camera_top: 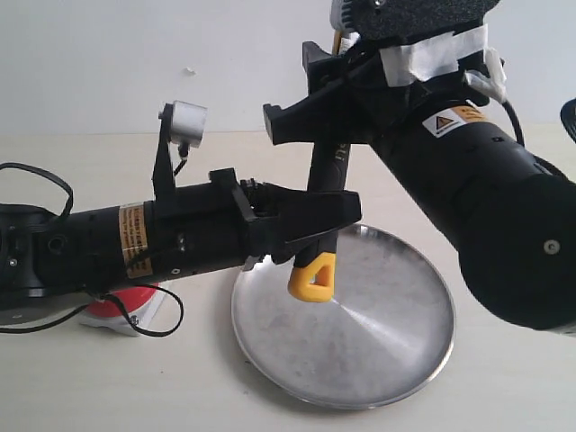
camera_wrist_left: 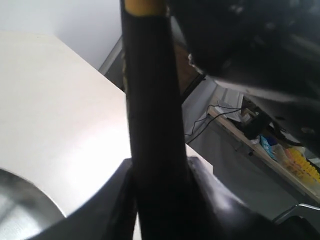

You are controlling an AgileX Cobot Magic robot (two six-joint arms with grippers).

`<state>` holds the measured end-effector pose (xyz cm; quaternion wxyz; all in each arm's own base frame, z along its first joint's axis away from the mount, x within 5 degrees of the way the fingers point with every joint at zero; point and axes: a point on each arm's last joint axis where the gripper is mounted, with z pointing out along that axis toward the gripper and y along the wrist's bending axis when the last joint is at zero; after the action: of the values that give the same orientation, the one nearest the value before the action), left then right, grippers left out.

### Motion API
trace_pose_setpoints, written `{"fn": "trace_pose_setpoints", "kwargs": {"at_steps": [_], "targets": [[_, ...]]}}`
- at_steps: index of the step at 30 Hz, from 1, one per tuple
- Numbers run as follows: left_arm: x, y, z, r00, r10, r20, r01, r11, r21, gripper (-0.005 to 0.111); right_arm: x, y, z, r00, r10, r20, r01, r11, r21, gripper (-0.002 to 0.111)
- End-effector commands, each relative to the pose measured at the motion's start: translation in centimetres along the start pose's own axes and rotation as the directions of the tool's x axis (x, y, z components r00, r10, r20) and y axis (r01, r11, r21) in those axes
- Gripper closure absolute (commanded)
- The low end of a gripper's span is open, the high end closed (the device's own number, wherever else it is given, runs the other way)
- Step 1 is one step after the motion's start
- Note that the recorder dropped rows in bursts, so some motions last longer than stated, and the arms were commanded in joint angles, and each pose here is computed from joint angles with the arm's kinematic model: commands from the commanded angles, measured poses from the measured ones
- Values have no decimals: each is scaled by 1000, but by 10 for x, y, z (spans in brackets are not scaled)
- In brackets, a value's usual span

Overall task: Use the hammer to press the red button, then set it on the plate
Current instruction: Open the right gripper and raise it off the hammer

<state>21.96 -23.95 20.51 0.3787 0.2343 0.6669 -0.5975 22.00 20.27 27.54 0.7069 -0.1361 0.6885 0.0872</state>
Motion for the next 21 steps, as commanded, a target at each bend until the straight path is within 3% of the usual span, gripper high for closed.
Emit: {"fn": "trace_pose_setpoints", "kwargs": {"at_steps": [1,8,21], "targets": [[-11,-9,-5,997,60,51,-65,992,110,107,-4,2,-3,997,-74,-27,72,996,-53,55],[-22,7,-19,997,50,58,-54,997,62,107,-18,-2,-14,994,-104,-42,99,989,-106,55],[-22,10,-22,999,5,45,-7,998,61,107,-37,10,-9,984,-167,-63,148,960,-237,55]]}}
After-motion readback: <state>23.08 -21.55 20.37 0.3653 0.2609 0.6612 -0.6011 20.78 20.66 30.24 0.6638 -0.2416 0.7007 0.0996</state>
